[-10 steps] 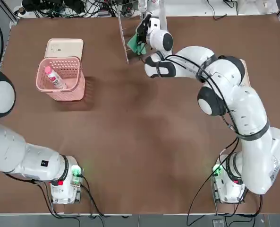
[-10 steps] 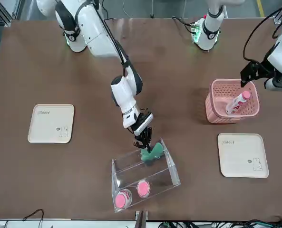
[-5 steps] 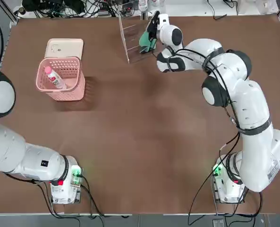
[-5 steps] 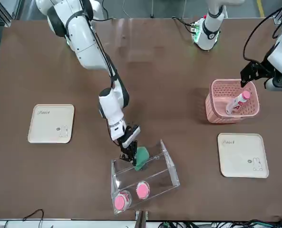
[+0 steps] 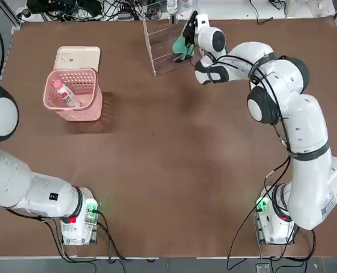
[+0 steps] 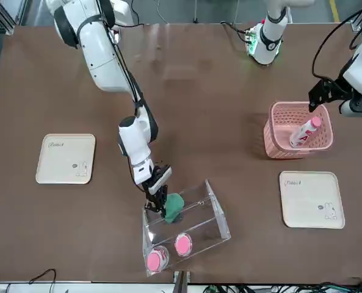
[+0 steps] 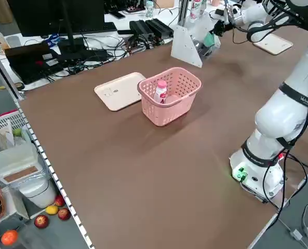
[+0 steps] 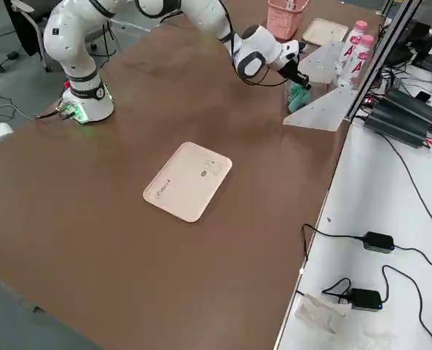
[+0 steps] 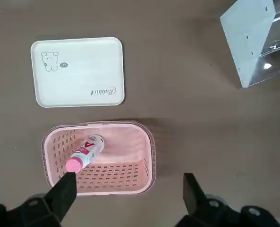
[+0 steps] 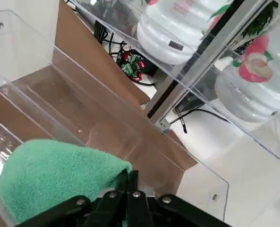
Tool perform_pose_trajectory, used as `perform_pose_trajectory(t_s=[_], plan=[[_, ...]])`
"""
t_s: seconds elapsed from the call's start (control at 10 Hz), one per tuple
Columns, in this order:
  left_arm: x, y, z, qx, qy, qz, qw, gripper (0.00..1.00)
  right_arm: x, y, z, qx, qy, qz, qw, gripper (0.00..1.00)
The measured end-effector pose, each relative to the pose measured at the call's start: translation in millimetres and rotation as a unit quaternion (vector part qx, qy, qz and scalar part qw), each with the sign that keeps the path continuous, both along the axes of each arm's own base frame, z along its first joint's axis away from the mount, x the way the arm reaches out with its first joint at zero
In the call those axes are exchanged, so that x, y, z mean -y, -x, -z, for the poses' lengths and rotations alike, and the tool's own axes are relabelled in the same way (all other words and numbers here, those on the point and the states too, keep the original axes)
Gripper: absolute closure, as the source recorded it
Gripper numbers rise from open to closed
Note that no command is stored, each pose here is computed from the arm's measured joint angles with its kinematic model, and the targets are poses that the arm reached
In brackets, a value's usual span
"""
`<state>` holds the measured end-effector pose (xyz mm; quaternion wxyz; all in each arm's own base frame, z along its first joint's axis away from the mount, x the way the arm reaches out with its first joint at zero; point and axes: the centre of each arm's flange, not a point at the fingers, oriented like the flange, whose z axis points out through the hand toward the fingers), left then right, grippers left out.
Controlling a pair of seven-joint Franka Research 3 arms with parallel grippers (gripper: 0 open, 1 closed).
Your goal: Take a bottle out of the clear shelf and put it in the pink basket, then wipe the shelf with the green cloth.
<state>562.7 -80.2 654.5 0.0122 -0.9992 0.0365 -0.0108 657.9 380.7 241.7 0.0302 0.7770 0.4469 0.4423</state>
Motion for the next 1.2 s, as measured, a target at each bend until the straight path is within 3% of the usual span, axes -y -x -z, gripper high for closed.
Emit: perform_pose_trajectory(t_s=[0.2,0.7,1.0,1.2], plan=[[0.1,0.0,0.0,0.0,0.0,0.0,1.0,0.0,-5.5,4.2,1.9,-0.007,-0.009,0.004,1.0,0.98],[0.3,0.0,0.0,0.0,0.0,0.0,1.0,0.0,-91.2,59.0,0.5,-0.067,-0.118,0.034,0.99,0.98],[-0.4,-0.1,0.0,0.0,0.0,0.0,1.0,0.0,-109.4,65.5,-13.3,-0.082,-0.167,0.054,0.981,0.98],[-0.3,-0.1,0.0,0.0,0.0,0.0,1.0,0.0,-100.9,58.8,-12.7,-0.075,-0.156,0.054,0.983,0.98]])
